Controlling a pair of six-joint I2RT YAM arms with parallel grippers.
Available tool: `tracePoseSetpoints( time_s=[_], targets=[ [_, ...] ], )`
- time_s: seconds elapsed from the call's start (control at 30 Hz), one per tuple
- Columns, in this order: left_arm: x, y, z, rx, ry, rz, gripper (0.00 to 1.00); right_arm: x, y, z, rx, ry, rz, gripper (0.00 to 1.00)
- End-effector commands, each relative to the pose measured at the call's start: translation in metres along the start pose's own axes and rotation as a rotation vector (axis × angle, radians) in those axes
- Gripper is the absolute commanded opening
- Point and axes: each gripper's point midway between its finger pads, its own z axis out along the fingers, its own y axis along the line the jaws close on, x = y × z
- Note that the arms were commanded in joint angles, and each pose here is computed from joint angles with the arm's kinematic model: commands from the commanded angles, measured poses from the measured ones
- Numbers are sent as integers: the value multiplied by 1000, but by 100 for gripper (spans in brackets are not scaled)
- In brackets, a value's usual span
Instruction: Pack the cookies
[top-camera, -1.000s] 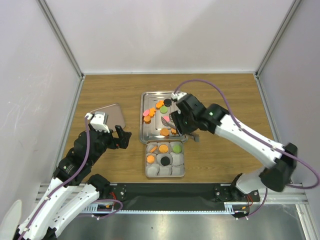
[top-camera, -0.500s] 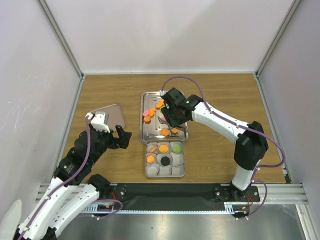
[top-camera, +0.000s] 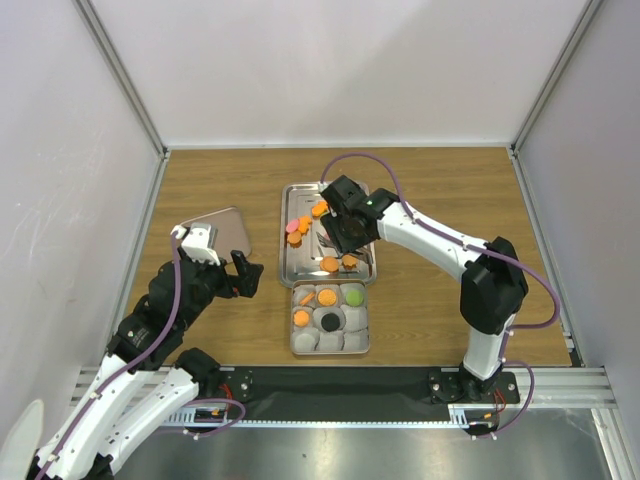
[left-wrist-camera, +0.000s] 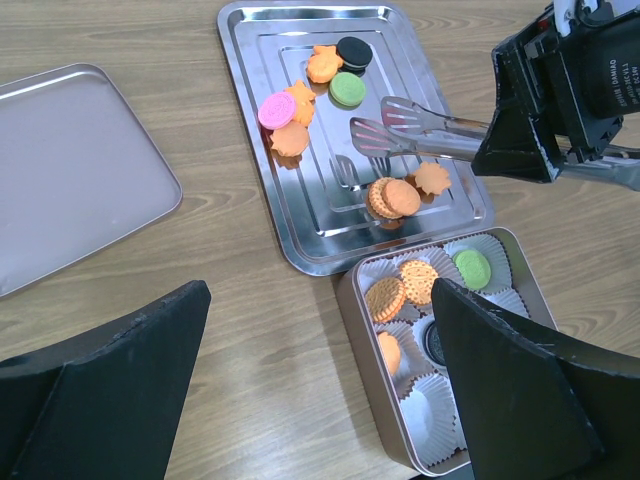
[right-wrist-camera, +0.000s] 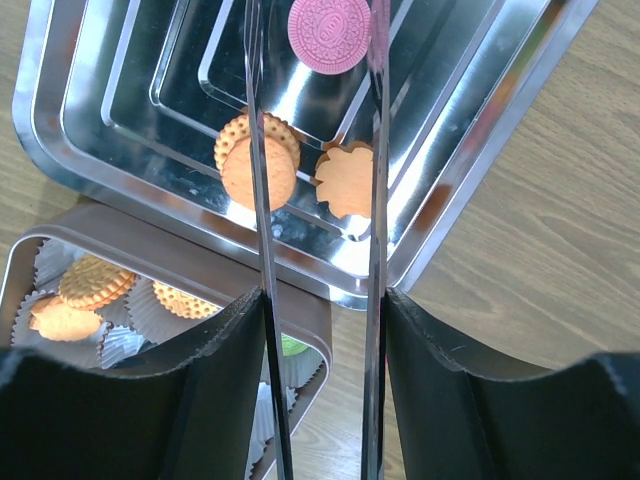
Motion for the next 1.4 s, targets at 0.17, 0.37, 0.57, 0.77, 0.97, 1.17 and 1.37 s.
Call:
tracePoseSetpoints(
  time_s=[0.17, 0.37, 0.57, 0.77, 0.97, 1.17, 1.37],
  targets=[
    [-4, -3, 1, 5, -14, -7, 100, -14, -5, 1, 21, -42, 2, 55],
    [-3, -2, 2, 4, -11, -7, 100, -13, -5, 3, 18, -38, 1, 54],
    [-4, -2, 1, 5, -14, -7, 100, -10, -5, 7, 19, -24, -4, 54],
    [-4, -3, 2, 4, -13, -6, 100, -8, -5, 10, 27, -12, -9, 54],
    [-4, -2, 1, 3, -13, -7, 100, -8, -4, 8, 40, -7, -26, 48],
    [-3, -2, 1, 1, -14, -7, 100, -15, -4, -4, 45, -32, -26, 36],
    [-4, -2, 1, 5, -16, -7, 100, -25, -6, -29, 37, -91, -3, 35]
  ],
)
